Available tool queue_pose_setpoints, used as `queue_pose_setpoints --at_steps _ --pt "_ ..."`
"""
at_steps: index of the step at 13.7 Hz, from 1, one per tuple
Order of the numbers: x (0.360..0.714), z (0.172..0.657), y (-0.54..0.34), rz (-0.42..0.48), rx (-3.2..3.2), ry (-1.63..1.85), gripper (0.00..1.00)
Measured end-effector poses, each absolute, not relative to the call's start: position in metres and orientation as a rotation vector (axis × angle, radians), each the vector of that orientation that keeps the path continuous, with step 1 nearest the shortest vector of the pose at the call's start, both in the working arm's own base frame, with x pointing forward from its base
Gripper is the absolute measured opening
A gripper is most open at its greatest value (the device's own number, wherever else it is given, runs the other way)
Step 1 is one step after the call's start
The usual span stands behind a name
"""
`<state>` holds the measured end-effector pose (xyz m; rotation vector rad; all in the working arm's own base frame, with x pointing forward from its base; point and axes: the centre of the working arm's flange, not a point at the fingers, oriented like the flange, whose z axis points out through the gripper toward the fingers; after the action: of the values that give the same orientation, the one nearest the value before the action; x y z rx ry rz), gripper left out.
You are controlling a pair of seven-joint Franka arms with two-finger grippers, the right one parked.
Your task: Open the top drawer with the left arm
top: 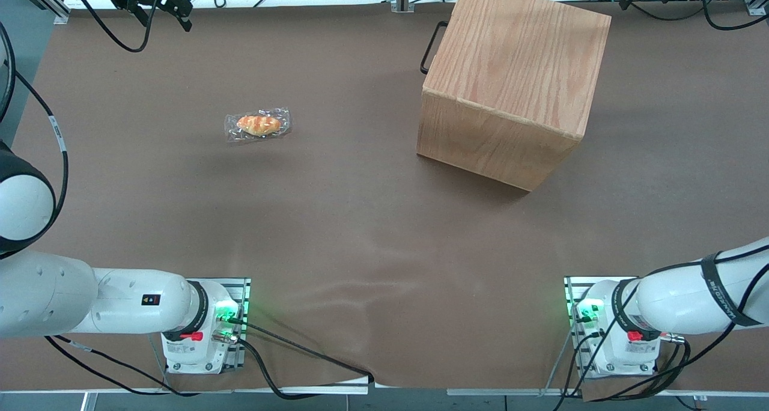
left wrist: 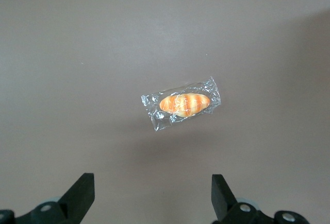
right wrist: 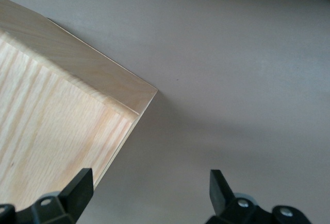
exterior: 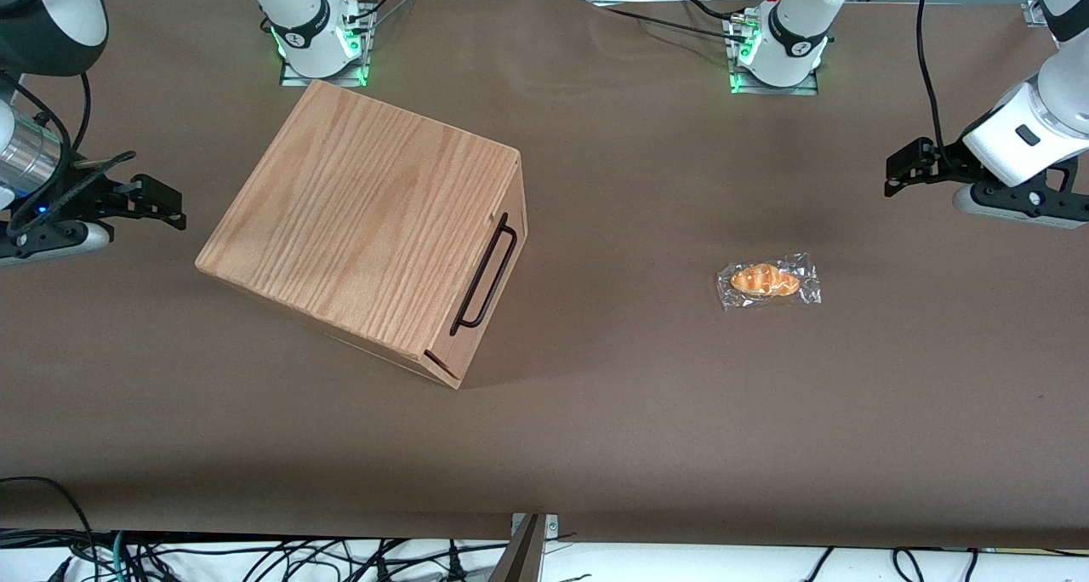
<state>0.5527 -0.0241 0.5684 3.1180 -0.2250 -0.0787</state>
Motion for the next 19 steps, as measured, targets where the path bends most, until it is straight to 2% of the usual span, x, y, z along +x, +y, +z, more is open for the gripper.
queue_pose_setpoints --at_steps 14,19 --pt "0.553 0.566 -0.027 -0.096 3.117 -0.232 1.00" --pt "0.551 0.552 -0.039 -0.201 3.099 -0.264 1.00"
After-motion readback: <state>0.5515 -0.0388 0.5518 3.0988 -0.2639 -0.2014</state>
